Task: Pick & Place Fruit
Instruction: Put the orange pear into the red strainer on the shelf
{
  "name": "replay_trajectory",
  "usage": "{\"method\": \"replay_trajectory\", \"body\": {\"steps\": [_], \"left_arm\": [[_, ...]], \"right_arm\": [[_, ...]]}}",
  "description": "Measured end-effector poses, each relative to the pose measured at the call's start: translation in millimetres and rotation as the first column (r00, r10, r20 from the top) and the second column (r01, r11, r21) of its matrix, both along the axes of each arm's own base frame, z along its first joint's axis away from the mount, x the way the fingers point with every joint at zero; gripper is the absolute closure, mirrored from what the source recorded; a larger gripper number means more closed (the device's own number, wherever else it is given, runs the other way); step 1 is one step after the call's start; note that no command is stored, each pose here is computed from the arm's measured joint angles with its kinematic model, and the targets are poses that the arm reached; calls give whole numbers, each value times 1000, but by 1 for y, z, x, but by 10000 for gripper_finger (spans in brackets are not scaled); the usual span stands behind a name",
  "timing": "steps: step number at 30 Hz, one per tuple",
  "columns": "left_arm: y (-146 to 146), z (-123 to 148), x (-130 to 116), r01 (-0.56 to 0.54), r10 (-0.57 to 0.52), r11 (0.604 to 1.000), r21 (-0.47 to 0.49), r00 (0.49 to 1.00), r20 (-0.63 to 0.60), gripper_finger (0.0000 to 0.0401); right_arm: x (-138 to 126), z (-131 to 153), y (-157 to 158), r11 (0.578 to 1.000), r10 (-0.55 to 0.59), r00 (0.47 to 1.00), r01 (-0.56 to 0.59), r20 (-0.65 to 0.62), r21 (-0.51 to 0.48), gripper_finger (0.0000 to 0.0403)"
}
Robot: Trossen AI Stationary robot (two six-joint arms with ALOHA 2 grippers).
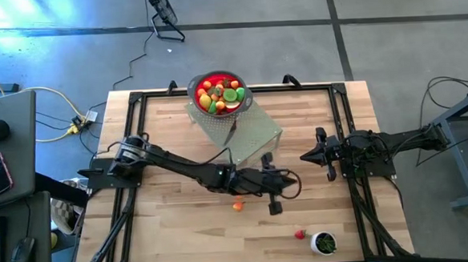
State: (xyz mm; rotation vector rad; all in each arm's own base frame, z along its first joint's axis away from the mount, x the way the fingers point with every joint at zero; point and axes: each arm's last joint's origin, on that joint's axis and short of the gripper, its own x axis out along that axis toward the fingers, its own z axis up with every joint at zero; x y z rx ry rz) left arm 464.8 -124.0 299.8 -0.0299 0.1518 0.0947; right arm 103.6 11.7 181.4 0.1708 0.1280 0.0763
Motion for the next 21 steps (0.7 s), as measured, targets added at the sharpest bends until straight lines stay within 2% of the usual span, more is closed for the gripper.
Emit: {"method": "replay_trajectory", "body": {"steps": [4, 13, 17, 21], "left_arm": [[0, -3, 5, 70, -71, 997, 31, 997, 32, 398], [3, -5, 6, 71, -72, 995, 72, 997, 21, 398], [-7, -5, 4, 93, -95, 992, 80, 995, 19, 398], [-19, -18, -4, 98, -98, 991, 93, 995, 1, 398]], "right_arm": [[0, 0, 0, 1000, 0, 1000, 0, 0, -1, 401], [0, 0, 0, 1000, 11, 1000, -11, 0, 0, 401], [0, 0, 0, 1000, 10, 1000, -10, -2, 21, 401], [0, 0, 0, 999, 9, 1000, -9, -4, 34, 401]]}}
